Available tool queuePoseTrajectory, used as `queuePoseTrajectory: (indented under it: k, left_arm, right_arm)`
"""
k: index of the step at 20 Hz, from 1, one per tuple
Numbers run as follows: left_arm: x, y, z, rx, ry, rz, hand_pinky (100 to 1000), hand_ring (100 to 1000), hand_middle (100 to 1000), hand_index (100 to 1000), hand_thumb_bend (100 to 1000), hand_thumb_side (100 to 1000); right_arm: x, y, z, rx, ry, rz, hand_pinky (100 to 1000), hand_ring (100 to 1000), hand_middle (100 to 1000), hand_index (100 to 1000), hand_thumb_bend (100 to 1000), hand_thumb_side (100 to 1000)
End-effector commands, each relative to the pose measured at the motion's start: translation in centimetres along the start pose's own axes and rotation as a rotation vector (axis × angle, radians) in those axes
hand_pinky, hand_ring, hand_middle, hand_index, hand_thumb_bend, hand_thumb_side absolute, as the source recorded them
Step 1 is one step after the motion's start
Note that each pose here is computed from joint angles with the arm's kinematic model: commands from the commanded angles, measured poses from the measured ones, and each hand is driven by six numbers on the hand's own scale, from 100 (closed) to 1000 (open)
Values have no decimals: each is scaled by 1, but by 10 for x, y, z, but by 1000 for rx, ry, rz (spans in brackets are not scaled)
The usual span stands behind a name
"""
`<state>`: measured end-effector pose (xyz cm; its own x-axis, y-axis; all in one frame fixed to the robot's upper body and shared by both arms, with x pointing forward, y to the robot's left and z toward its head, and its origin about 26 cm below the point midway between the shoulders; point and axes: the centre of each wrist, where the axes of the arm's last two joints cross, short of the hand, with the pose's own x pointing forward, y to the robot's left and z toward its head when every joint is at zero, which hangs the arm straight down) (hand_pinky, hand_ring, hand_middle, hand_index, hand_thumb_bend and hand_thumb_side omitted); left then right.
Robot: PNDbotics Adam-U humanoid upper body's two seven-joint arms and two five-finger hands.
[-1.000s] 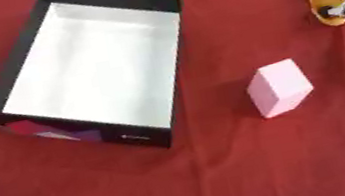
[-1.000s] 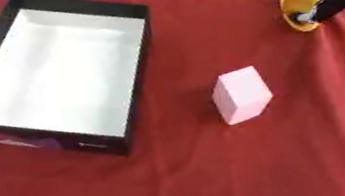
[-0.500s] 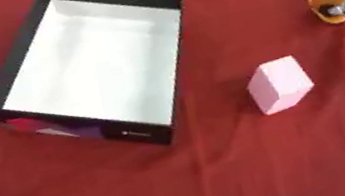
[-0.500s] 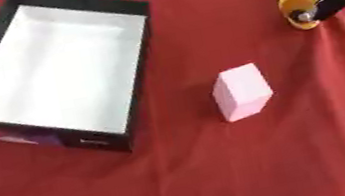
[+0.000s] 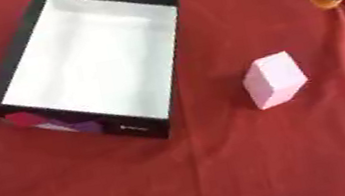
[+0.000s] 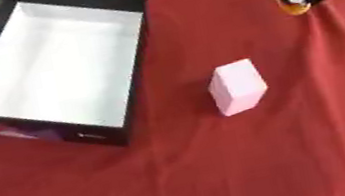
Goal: Pick up objects on the table and place them in the box.
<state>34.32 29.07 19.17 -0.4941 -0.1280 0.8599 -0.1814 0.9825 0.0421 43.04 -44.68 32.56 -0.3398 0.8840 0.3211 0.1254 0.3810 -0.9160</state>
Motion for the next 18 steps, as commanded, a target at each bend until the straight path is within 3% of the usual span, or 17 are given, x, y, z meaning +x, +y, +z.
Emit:
queuePoseTrajectory:
  k: [1, 10, 18]
  left_arm:
    - [8, 6, -3, 2, -32, -25, 830, 671, 750, 780, 779, 626]
    - [21, 17, -3, 58, -91, -57, 829, 674, 756, 789, 784, 628]
    - [48, 39, 2, 142, -187, -119, 828, 681, 759, 792, 776, 633]
  right_arm:
    - [24, -37, 1, -88, -74, 52, 857, 712, 505, 636, 321, 100]
    - [97, -47, -37, -152, -248, 49, 848, 703, 506, 636, 339, 100]
    - [166, -20, -81, -126, -391, -9, 847, 696, 505, 636, 312, 100]
